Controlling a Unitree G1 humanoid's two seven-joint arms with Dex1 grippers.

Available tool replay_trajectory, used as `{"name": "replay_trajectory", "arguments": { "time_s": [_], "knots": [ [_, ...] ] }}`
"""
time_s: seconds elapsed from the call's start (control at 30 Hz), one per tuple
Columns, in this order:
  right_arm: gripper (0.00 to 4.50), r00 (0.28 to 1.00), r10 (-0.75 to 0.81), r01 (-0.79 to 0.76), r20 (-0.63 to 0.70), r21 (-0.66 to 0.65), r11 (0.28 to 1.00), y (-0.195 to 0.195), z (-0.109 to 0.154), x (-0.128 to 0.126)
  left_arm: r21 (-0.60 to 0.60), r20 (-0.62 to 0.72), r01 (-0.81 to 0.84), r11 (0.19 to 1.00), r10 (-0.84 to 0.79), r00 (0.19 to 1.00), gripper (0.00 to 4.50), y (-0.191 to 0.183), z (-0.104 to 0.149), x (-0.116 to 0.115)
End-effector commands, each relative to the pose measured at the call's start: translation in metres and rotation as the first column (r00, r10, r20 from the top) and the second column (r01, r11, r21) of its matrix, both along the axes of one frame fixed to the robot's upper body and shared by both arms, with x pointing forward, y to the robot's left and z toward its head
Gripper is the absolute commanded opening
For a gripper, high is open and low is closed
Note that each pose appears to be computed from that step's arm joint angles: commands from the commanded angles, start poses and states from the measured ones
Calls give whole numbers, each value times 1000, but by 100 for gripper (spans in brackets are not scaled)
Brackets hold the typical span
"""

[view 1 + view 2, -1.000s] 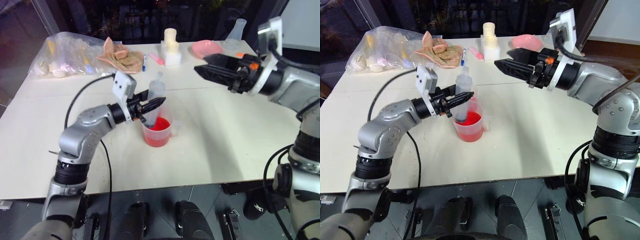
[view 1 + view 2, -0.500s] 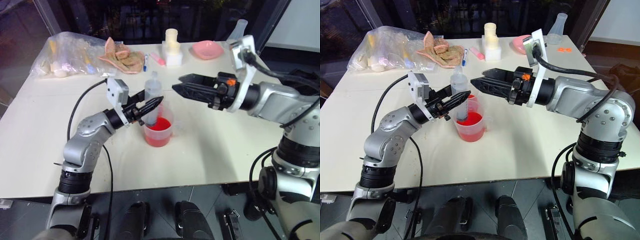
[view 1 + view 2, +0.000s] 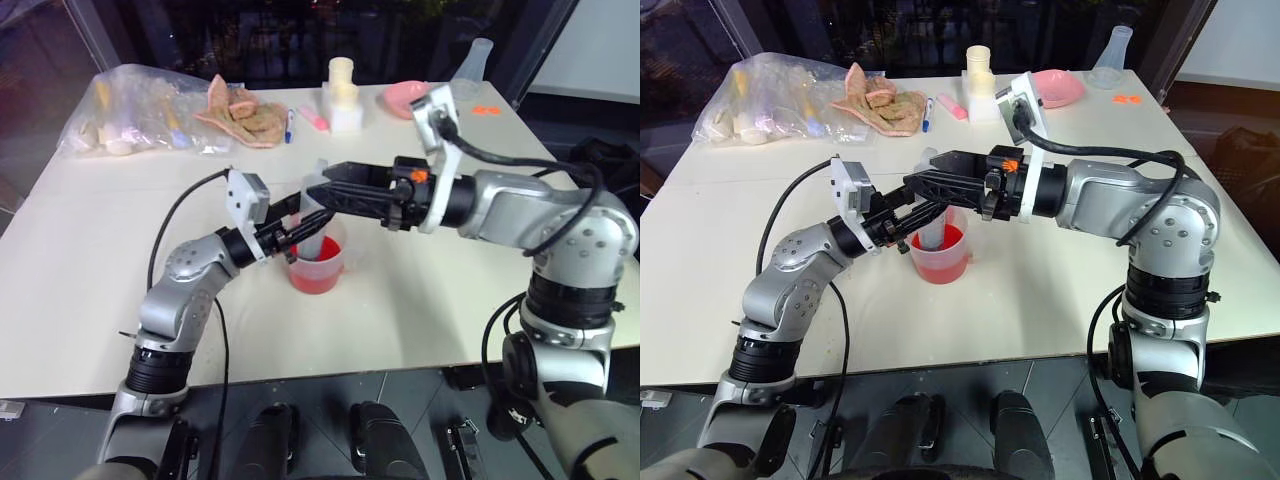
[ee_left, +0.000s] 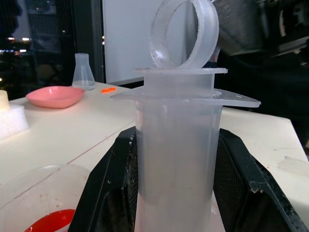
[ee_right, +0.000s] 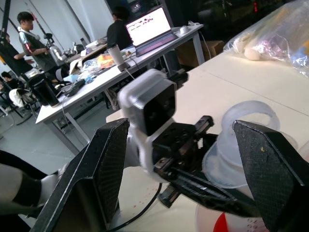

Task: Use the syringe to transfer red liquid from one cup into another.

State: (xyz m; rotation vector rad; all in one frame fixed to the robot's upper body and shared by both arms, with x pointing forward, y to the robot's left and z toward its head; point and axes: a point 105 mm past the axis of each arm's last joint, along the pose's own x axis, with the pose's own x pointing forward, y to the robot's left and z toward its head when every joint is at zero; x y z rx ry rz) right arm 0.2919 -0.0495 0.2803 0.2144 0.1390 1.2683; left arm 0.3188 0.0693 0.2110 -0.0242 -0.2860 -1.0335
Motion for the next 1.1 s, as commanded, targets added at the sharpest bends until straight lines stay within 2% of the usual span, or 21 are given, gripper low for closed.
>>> {"name": "replay_trajectory", "arguments": {
  "time_s": [0.03, 0.4, 0.5, 0.63, 0.67, 0.7, 1.1],
  "knots": [
    [353, 998, 15, -17, 59, 28, 999, 3, 16, 0, -6, 55, 17, 1000, -16, 998, 155, -4, 10, -5],
    [353, 997, 63, -65, 44, 46, 997, 22, 13, 2, -2, 54, 35, 999, -35, 998, 155, -7, 8, -7],
    [275, 996, 73, -75, 44, 48, 996, 26, 12, 1, -8, 50, 47, 999, -46, 998, 155, -8, 9, -8],
    [63, 997, 73, -75, 39, 59, 995, 28, 13, 2, -11, 48, 51, 999, -50, 998, 155, -8, 10, -8],
    [21, 997, 73, -75, 39, 60, 995, 28, 13, 1, -12, 47, 53, 999, -52, 998, 155, -8, 10, -8],
    [9, 996, 74, -77, 40, 61, 995, 29, 13, 1, -11, 45, 55, 998, -55, 997, 155, -8, 9, -9],
    [9, 992, 33, -45, 123, 93, 995, 12, 43, 2, 14, -5, 63, 998, -63, 998, 155, -6, -10, -9]
  ]
}}
